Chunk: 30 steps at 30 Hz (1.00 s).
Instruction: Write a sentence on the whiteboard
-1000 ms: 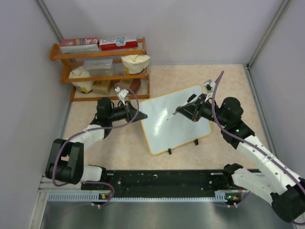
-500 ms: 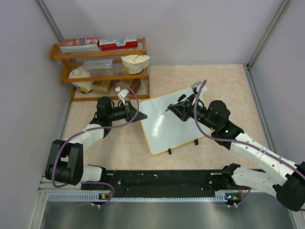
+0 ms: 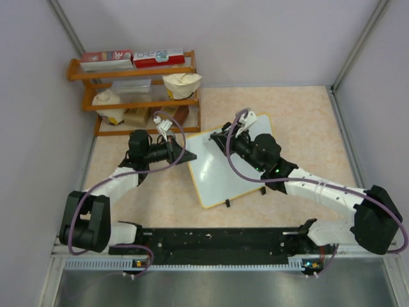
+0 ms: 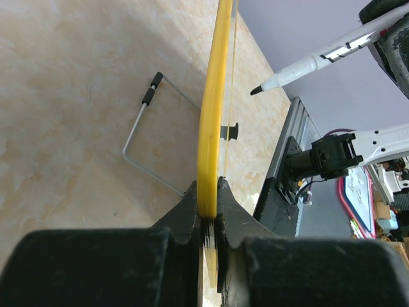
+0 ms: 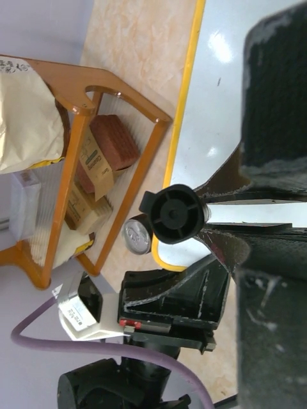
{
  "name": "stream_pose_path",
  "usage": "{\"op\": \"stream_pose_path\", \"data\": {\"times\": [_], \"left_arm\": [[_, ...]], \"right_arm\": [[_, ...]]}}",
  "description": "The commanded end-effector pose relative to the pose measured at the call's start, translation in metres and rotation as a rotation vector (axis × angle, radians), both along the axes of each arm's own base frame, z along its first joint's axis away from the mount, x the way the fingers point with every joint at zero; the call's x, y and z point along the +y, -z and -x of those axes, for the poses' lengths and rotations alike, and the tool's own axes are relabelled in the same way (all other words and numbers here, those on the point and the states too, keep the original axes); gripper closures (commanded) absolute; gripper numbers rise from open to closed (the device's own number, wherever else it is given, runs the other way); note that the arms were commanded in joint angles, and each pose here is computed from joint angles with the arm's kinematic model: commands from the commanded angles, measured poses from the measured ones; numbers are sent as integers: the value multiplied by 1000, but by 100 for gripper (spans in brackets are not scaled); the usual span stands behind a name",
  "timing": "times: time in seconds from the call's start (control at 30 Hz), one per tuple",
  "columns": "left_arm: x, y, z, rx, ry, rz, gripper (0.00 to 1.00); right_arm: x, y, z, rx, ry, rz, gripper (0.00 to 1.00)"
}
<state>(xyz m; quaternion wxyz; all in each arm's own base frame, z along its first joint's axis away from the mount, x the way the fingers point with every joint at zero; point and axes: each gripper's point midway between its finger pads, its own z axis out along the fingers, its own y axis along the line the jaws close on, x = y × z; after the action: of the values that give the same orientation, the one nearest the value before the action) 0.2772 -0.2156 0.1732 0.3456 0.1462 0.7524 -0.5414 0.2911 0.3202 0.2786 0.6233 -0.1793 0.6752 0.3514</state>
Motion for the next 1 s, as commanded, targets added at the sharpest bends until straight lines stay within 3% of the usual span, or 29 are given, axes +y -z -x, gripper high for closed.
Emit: {"op": "stream_pose_path", "data": {"times": [0.0,0.97], "left_arm": [[5,4,-4,-108,-4,-67,100],[5,11,-2,-85,-3,-66,100]], "right_arm": [[12,-51,-3,-120,19,-91,100],[19,6,-24,-54,126,43,100]]}}
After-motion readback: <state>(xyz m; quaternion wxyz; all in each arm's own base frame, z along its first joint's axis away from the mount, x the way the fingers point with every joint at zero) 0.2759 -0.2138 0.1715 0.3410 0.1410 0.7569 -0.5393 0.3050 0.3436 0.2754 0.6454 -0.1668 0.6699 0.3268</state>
